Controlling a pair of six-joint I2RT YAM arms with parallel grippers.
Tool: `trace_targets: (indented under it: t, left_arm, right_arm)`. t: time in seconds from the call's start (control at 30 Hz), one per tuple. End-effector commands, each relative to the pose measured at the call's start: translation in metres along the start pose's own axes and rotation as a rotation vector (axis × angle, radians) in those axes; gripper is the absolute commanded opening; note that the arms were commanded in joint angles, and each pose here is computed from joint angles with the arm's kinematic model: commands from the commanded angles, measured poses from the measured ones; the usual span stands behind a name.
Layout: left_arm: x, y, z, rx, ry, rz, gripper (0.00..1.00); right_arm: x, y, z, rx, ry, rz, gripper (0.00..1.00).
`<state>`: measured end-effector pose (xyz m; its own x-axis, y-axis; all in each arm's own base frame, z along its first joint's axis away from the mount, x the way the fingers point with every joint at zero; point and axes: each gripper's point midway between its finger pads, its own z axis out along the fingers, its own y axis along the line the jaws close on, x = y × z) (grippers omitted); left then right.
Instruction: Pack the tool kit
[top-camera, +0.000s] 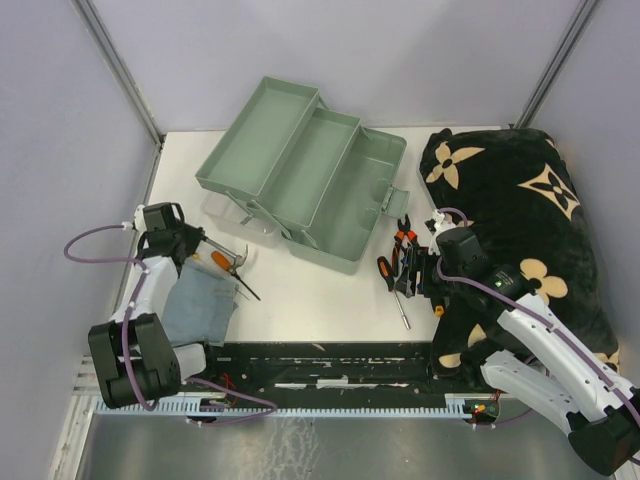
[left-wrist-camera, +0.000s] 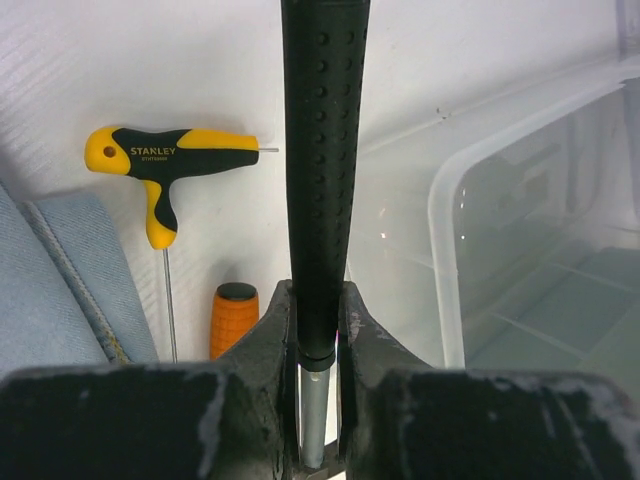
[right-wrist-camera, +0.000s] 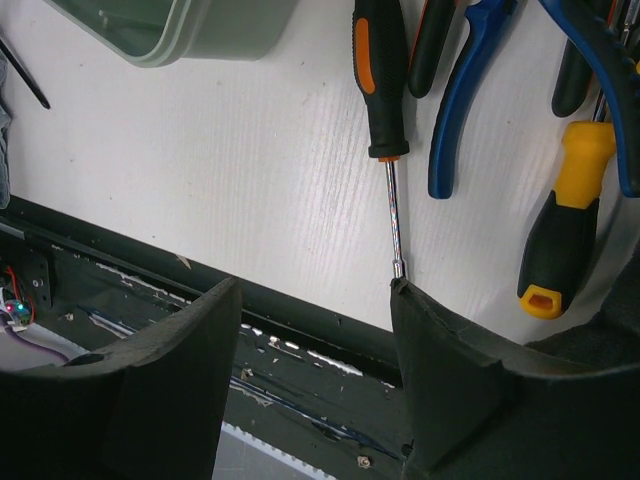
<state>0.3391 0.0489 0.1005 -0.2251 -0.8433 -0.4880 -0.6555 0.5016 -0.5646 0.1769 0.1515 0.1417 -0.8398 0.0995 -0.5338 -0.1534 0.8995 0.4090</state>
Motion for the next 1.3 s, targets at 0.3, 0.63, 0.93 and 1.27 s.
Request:
trace_targets:
  t: [0.3, 0.63, 0.93, 1.27]
  left_arm:
    - [-0.057, -0.021, -0.072, 0.077, -0.268, -0.056, 0.03]
    - [-0.113, -0.086, -0.145, 0.237, -0.412, 0.09, 0.03]
    - [-0.135, -0.196, -0.207, 0.645, -0.44, 0.312, 0.03]
    - [-0.103, -0.306, -0.206, 0.781, -0.43, 0.647, 0.03]
  right_arm:
    - [-0.017, 0.01, -0.013, -0.029, -0.077, 0.019, 0.7]
    - [-0.016, 0.01, -0.012, -0.034, -0.077, 0.03, 0.7]
    - [-0.016, 0.01, -0.009, -0.034, -0.082, 0.036, 0.7]
    - [-0.018, 0.017, -0.002, -0.061, -0.064, 0.051, 0.7]
